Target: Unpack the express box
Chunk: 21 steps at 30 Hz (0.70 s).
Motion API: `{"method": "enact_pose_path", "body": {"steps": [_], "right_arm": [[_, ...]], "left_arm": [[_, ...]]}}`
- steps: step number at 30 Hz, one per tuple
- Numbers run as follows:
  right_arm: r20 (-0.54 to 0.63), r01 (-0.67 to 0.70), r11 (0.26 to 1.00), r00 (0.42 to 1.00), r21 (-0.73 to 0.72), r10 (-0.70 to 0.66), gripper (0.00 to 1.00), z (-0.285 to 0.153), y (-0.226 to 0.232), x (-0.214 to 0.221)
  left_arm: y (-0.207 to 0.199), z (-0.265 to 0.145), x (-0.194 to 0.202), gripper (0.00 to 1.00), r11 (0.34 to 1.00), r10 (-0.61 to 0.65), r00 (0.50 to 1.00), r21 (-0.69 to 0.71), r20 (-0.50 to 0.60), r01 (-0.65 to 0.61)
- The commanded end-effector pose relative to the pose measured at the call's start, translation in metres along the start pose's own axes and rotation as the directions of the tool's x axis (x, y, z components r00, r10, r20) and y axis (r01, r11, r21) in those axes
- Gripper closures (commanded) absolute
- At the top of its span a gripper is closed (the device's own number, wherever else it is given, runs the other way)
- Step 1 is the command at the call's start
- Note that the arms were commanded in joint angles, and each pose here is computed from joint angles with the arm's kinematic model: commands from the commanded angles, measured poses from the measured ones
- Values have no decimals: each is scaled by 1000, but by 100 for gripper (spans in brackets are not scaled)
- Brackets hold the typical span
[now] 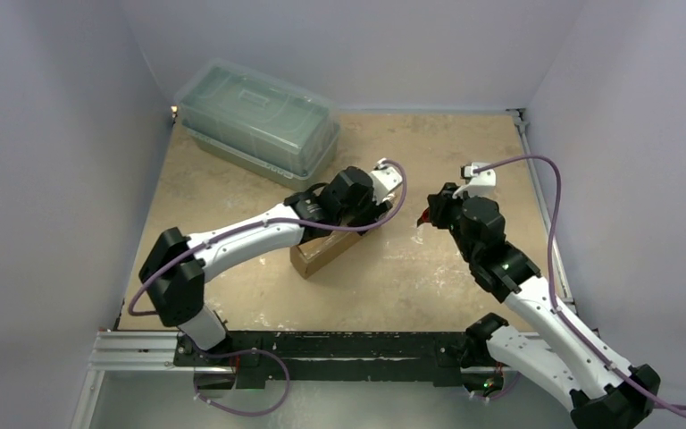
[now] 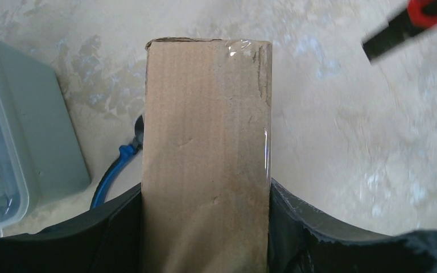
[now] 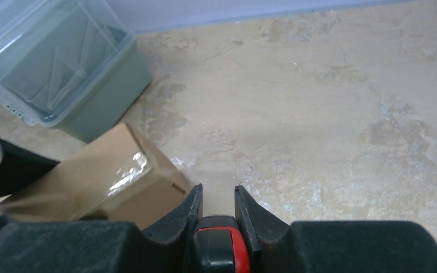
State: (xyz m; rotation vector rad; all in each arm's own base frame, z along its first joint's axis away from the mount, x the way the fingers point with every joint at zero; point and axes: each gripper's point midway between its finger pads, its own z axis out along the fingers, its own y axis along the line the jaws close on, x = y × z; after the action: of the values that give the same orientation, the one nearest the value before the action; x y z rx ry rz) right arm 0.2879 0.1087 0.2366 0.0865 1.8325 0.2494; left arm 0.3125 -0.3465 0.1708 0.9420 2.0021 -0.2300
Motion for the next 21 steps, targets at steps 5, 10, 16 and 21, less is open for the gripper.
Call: {"method": "enact_pose_path", "body": {"steps": [5,10,16,21], "right_arm": [[101,39,974,995,-224,-17,100,-14,41,-40],[170,51,917,985,-395,18,100,-36,69,-58],[121,-26,894,989,-448,89,100,-38,87,-65],[123,-37,910,988,-414,96,100,-48,104,-78]], "left_arm": [[-27,-68,17,52,941,192,971,253,143,-223],[-42,-92,38,52,906,189,961,342,201,-250],[-41,-108,45,54,909,175,941,321,290,-267],[-37,-103,49,57,917,184,945,300,269,-264]]}}
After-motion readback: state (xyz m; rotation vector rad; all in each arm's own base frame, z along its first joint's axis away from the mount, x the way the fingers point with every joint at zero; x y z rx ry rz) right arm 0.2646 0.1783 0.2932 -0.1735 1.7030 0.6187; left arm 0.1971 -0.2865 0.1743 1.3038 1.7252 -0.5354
